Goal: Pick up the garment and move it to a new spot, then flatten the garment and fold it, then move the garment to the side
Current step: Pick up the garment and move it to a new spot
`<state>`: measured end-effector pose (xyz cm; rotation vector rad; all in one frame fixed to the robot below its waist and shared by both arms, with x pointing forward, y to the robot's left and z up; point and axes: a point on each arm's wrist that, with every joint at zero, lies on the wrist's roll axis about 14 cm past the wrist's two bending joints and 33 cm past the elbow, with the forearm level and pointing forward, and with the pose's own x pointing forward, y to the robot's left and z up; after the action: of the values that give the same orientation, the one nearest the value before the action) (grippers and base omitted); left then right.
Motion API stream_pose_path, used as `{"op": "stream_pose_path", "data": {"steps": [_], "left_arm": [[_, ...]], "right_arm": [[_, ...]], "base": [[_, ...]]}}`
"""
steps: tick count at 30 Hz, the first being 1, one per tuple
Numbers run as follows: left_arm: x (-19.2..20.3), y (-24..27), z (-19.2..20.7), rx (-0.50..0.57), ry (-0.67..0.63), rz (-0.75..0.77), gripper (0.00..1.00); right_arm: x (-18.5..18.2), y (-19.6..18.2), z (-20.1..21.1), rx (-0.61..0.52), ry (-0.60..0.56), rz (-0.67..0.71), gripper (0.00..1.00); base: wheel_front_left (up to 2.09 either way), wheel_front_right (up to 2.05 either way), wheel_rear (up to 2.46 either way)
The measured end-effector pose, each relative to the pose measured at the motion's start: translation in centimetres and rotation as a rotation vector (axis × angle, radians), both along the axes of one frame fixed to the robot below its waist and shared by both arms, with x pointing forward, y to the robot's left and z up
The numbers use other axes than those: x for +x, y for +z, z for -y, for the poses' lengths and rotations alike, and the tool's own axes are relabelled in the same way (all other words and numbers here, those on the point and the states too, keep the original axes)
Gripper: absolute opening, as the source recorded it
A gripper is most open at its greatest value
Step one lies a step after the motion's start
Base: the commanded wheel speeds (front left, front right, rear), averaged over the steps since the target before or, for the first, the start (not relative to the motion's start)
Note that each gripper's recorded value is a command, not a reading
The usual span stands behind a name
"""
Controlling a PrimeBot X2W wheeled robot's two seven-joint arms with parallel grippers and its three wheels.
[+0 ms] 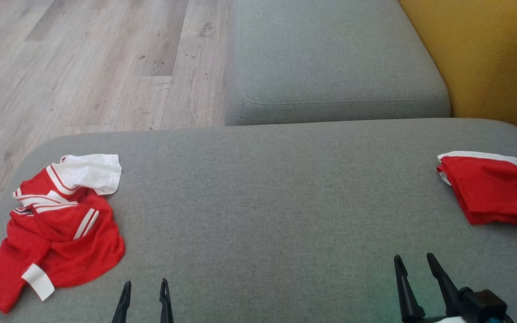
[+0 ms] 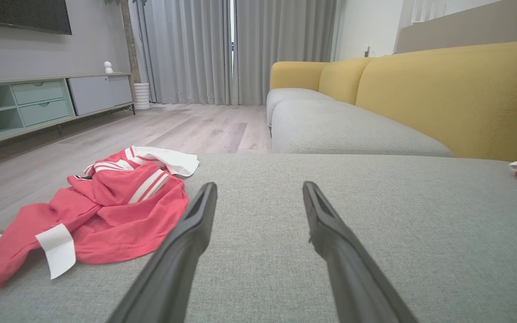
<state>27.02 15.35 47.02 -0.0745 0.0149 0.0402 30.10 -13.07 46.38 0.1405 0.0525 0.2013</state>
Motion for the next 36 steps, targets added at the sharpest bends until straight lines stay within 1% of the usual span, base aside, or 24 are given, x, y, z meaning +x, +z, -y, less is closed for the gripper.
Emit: {"op": "stream_pose_path", "data": {"steps": [4,11,27,31,36], "left_arm": [[-0.2,0.0,-0.4,-0.001,0.014,0.0,1.0],[-0.8,-0.2,-1.6,0.0,0.062,-0.004,1.0],[-5.6,-1.2,-7.7,-0.025,0.328,-0.026,1.0],[-6.9,-1.4,-9.2,-0.028,0.397,-0.029,1.0],[-7.5,-1.3,-10.2,-0.028,0.455,-0.039,1.0]], "right_arm": [[0.1,0.0,-0.4,-0.001,0.013,0.0,1.0],[0.6,0.1,-2.2,0.006,0.072,-0.004,1.0],[2.1,0.1,-10.8,0.003,0.357,-0.027,1.0],[2.2,-0.1,-12.5,0.002,0.415,-0.038,1.0],[2.7,-0.5,-14.3,0.004,0.468,-0.051,1.0]], "base": [[0.0,0.0,0.0],[0.0,0.0,0.0],[0.0,0.0,0.0],[0.0,0.0,0.0],[0.0,0.0,0.0]]}}
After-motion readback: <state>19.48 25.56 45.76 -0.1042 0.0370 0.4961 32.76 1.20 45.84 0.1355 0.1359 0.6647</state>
